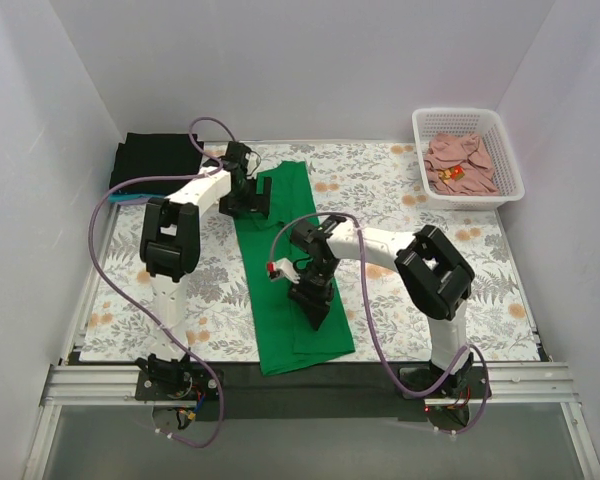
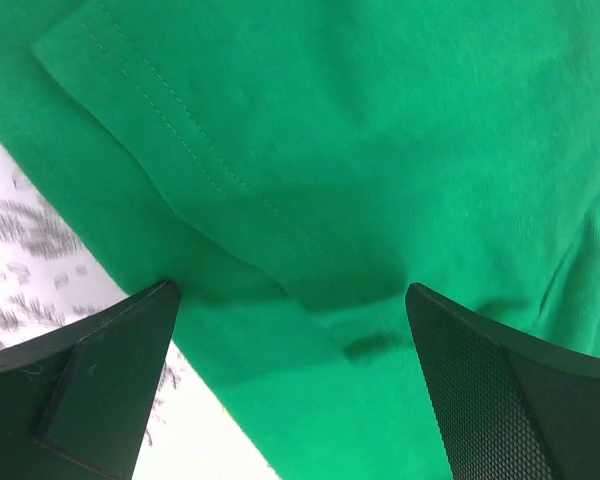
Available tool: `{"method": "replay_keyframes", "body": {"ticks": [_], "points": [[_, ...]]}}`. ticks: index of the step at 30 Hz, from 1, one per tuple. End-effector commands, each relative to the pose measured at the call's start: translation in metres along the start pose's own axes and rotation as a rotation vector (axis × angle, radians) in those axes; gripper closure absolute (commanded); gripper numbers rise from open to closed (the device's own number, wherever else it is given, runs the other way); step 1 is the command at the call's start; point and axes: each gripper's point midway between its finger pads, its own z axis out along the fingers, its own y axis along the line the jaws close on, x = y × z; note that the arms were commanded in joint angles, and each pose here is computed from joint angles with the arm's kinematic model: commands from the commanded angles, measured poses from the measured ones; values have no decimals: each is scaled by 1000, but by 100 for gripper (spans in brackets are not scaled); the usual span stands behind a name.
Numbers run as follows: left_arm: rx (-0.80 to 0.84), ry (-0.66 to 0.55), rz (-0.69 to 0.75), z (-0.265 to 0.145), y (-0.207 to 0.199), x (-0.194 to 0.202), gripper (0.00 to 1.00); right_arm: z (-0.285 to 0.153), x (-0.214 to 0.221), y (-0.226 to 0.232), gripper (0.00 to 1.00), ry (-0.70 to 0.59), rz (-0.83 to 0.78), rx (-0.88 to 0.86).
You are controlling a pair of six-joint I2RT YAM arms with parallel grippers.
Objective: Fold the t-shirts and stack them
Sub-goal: Fold the tshirt
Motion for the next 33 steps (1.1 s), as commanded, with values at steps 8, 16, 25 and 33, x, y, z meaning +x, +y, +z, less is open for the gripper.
{"method": "replay_keyframes", "body": {"ticks": [8,16,25,33], "points": [[63,-24,140,55,-12,-39,2,-159,-110,-74,46,-559,100,64],[89,-176,128,10,-22,-90,2,-219,-144,-190,46,-676,225,408],[257,-237,78,-57,-42,-58,9,-203,-157,-222,45,-735,274,451],[299,-140,16,-29,-43,-16,26,-155,-155,-246,46,-694,378,428]]}}
